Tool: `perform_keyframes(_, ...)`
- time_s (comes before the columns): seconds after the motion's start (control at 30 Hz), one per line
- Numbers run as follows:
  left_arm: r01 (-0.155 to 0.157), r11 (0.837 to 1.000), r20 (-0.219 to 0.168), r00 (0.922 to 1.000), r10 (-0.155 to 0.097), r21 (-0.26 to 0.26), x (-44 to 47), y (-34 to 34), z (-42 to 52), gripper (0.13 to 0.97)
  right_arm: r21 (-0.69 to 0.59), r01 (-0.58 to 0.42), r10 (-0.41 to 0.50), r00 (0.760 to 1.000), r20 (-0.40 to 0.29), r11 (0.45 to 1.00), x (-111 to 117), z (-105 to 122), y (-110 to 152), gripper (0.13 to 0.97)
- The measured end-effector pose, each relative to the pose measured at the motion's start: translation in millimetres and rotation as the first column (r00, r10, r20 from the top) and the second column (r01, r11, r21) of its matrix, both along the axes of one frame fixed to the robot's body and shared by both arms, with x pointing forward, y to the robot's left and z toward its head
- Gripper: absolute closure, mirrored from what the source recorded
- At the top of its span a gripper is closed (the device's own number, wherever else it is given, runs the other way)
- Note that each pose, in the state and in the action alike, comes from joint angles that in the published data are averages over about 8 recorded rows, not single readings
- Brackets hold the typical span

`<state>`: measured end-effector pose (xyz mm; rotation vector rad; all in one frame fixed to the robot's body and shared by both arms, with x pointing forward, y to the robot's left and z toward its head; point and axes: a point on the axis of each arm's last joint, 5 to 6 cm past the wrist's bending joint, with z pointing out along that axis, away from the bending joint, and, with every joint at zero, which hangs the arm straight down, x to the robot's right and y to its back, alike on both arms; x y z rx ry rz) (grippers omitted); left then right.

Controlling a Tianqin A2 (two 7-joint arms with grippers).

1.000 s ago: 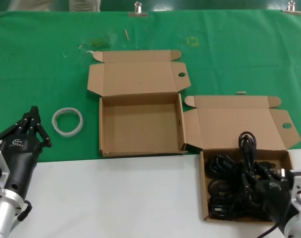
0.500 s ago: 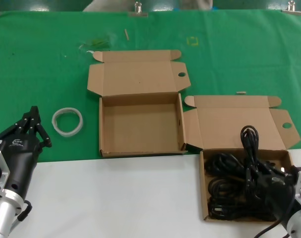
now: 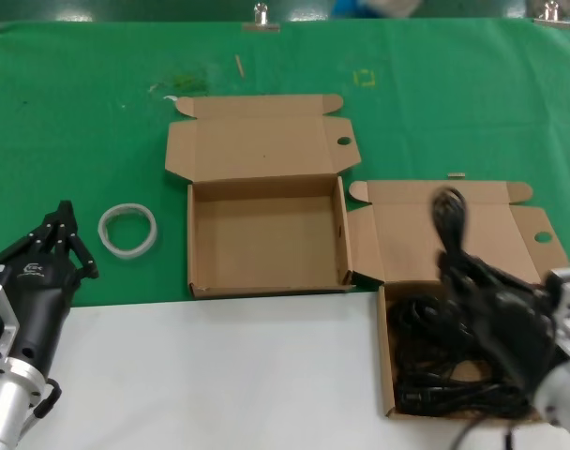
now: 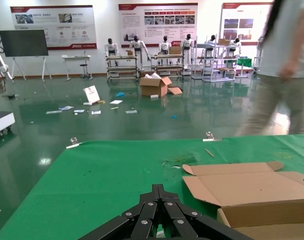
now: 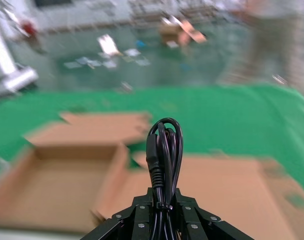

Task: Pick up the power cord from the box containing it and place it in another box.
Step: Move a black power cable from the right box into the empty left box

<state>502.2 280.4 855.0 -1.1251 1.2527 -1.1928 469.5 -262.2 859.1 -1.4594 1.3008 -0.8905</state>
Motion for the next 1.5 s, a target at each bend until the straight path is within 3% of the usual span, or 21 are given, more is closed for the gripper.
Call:
perform_keyframes(0.17,0.0,1.0,0.0,1.0,0.0,0.0,0.0,0.0,0.0,0.957,-0.017,-0.101,0.102,0.991,0.086,0.995,22.9,17.4,32.7,0.889)
perform_keyframes(0.37,0.0,1.0,0.0,1.0,0.0,0.0,0.0,0.0,0.0,0.957,-0.108,-0.203,0.218,0.964,0.152,0.973,72.9,17.1,76.3,0.889)
perform_keyframes(0.6,0.0,1.0,0.0,1.0,0.0,0.0,0.0,0.0,0.0,0.957,-0.241,-0.254,0.294,0.945,0.147,0.937,136.2,5.7,112.1,0.889)
perform_keyframes(0.8,0.0,1.0,0.0,1.0,0.0,0.0,0.0,0.0,0.0,0.957,-0.32,-0.277,0.328,0.937,0.118,0.906,168.8,-6.3,121.5,0.889)
perform_keyframes(1.23,0.0,1.0,0.0,1.0,0.0,0.0,0.0,0.0,0.0,0.957,-0.372,-0.314,0.368,0.926,0.083,0.874,178.1,-14.6,114.9,0.789)
perform_keyframes(1.37,0.0,1.0,0.0,1.0,0.0,0.0,0.0,0.0,0.0,0.957,-0.337,-0.308,0.368,0.92,0.131,0.89,169.7,-0.2,107.9,0.73)
perform_keyframes(1.5,0.0,1.0,0.0,1.0,0.0,0.0,0.0,0.0,0.0,0.957,-0.249,-0.302,0.359,0.905,0.228,0.92,154.5,27.0,91.9,0.715)
